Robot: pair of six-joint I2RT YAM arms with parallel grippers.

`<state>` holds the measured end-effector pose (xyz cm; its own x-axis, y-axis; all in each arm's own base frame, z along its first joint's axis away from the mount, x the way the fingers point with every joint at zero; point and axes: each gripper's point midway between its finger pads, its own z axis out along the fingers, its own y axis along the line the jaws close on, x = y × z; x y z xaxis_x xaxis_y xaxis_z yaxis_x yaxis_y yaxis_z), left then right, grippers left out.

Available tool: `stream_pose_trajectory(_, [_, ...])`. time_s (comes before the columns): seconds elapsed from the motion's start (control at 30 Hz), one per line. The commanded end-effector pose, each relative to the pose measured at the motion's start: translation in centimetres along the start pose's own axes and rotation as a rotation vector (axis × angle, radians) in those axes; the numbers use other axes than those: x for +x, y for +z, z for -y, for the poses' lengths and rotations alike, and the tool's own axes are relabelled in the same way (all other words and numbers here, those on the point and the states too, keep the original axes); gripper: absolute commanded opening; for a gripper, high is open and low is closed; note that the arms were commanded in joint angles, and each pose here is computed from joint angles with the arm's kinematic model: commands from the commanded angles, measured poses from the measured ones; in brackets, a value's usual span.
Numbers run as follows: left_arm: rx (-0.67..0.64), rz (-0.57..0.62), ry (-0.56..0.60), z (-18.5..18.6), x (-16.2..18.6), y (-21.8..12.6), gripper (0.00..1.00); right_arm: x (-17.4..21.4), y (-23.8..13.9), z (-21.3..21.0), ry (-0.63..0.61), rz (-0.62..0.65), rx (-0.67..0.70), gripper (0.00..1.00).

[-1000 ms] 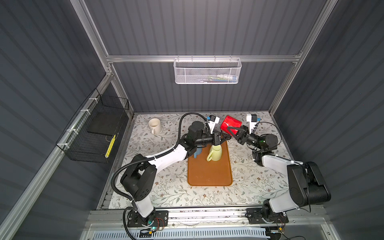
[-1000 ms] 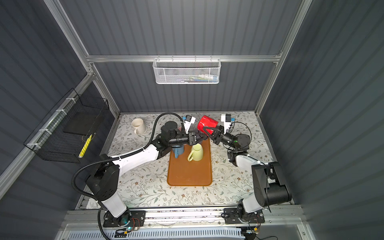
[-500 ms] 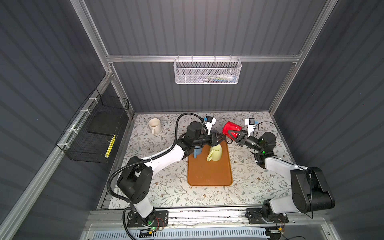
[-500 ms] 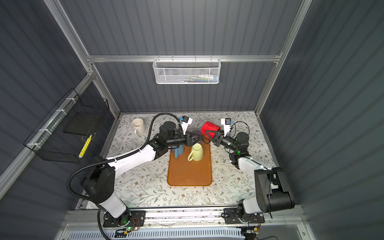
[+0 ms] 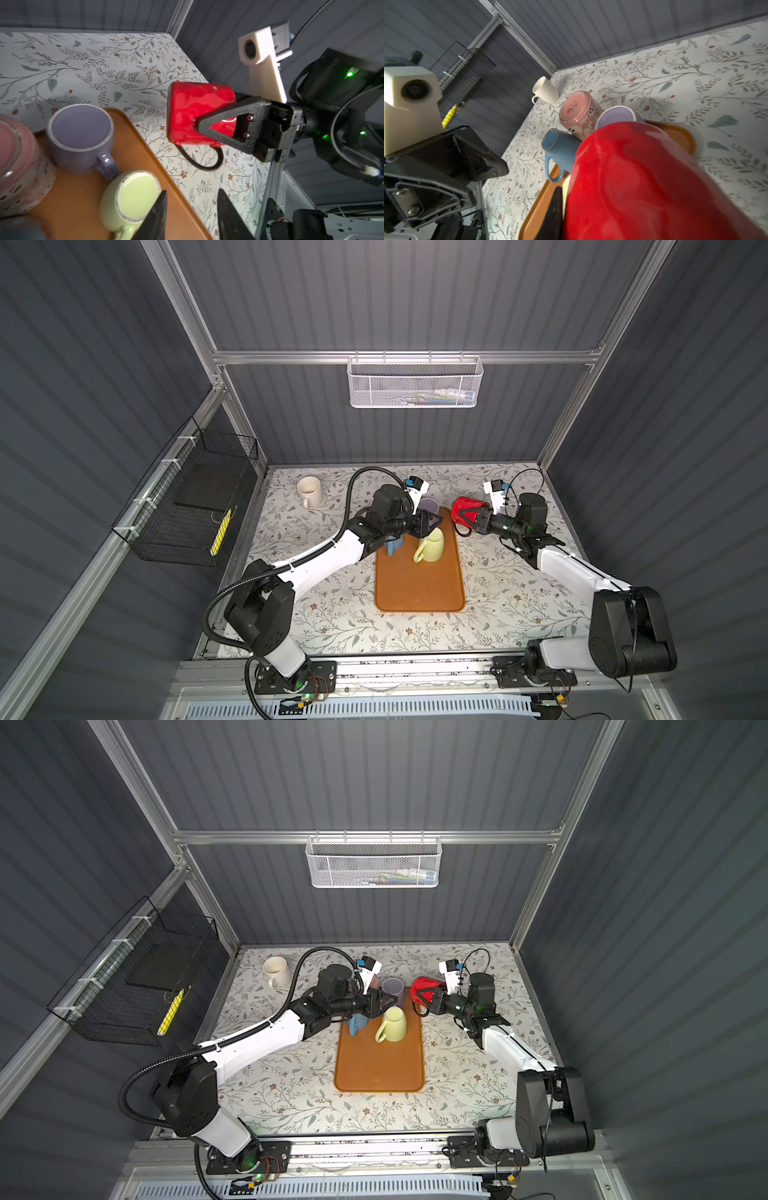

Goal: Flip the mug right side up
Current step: 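Carry the red mug with the right gripper beyond the tray, turning it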

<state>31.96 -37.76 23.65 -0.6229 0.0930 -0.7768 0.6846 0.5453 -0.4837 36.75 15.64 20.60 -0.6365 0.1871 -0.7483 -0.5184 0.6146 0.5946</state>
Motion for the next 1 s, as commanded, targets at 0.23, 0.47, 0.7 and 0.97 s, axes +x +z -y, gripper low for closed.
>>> stream_pose_trajectory(0.23, [-0.178,-0.027,0.125,-1.9,-0.6,-2.6,0.39,-1.0,-2.2,3.5,-0.021,-0.106,0.272,0.00])
stream_pose_trajectory(0.47, [-0.305,-0.071,0.182,-3.8,0.7,-4.4,0.39,-1.1,-2.6,4.6,-0.024,-0.201,0.347,0.00])
stream_pose_trajectory(0.7, [-0.353,-0.101,0.208,-4.8,1.7,-5.1,0.38,-1.5,-3.5,5.9,-0.065,-0.330,0.445,0.00])
stream_pose_trajectory(0.97, [-0.378,-0.119,0.227,-5.3,2.4,-5.6,0.37,-2.1,-4.2,7.8,-0.121,-0.460,0.518,0.00])
